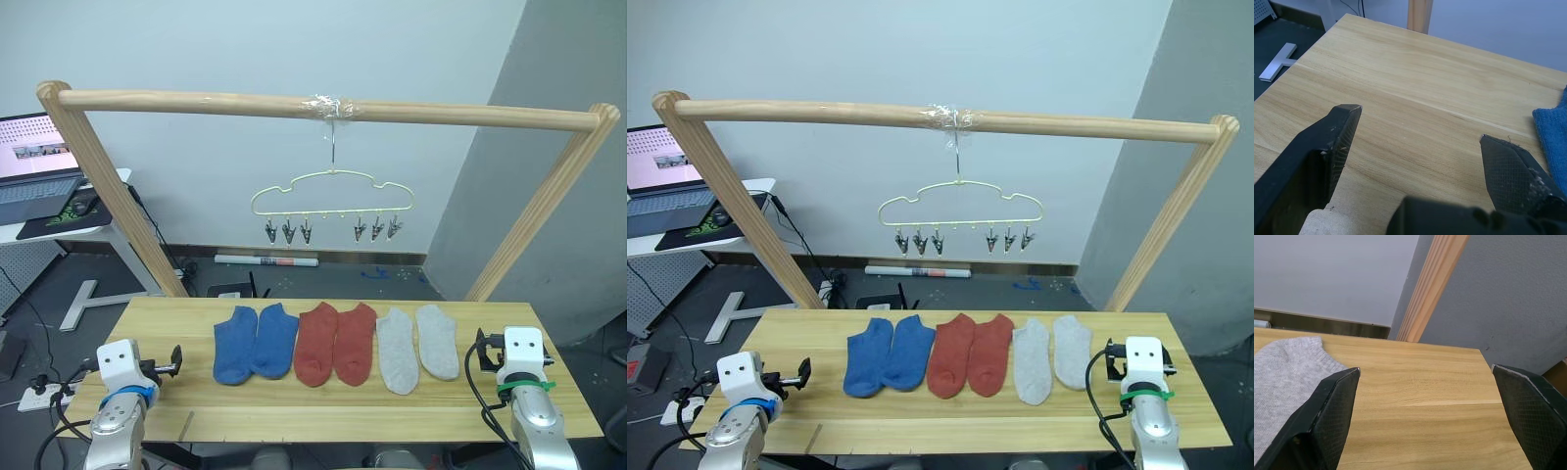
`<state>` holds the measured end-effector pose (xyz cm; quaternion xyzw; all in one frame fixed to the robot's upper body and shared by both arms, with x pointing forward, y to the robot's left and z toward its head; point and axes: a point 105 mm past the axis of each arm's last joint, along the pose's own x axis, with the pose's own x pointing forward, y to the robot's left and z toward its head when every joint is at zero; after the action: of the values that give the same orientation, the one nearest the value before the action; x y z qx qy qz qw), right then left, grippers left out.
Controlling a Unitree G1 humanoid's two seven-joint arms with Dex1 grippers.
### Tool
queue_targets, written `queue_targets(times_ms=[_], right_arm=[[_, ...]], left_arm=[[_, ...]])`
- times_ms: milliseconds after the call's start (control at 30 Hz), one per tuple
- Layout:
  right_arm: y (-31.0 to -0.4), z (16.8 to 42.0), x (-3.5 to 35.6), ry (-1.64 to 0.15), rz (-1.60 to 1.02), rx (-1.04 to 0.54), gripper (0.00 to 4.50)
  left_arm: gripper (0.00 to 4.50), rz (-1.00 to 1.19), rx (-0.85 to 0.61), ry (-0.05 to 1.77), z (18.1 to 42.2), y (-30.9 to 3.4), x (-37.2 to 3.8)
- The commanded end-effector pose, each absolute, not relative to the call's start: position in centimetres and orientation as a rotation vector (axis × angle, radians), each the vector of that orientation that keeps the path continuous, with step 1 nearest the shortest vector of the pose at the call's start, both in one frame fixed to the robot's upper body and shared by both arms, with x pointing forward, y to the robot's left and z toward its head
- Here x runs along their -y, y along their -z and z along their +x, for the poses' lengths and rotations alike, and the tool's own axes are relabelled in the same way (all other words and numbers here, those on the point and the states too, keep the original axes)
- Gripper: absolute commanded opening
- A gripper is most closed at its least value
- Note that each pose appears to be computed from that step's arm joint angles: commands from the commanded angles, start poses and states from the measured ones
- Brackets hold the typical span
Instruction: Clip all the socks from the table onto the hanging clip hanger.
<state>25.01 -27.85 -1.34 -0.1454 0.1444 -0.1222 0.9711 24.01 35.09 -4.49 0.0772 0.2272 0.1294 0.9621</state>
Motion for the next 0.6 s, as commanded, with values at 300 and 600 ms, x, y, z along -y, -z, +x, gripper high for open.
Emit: queue_targets(times_ms=[300,600], right_arm=[[-0.02,25.25,27.99,0.250,-0.311,-0.243,4.50],[-0.04,25.32,27.74,0.236,-0.314,-0.244,4.50]], left_arm=[[4.47,0.161,-0.414,-0.264,24.40,3.23,-35.50],[4.47,0.134,-0.391,-0.253,24.09,2.60,-35.60]])
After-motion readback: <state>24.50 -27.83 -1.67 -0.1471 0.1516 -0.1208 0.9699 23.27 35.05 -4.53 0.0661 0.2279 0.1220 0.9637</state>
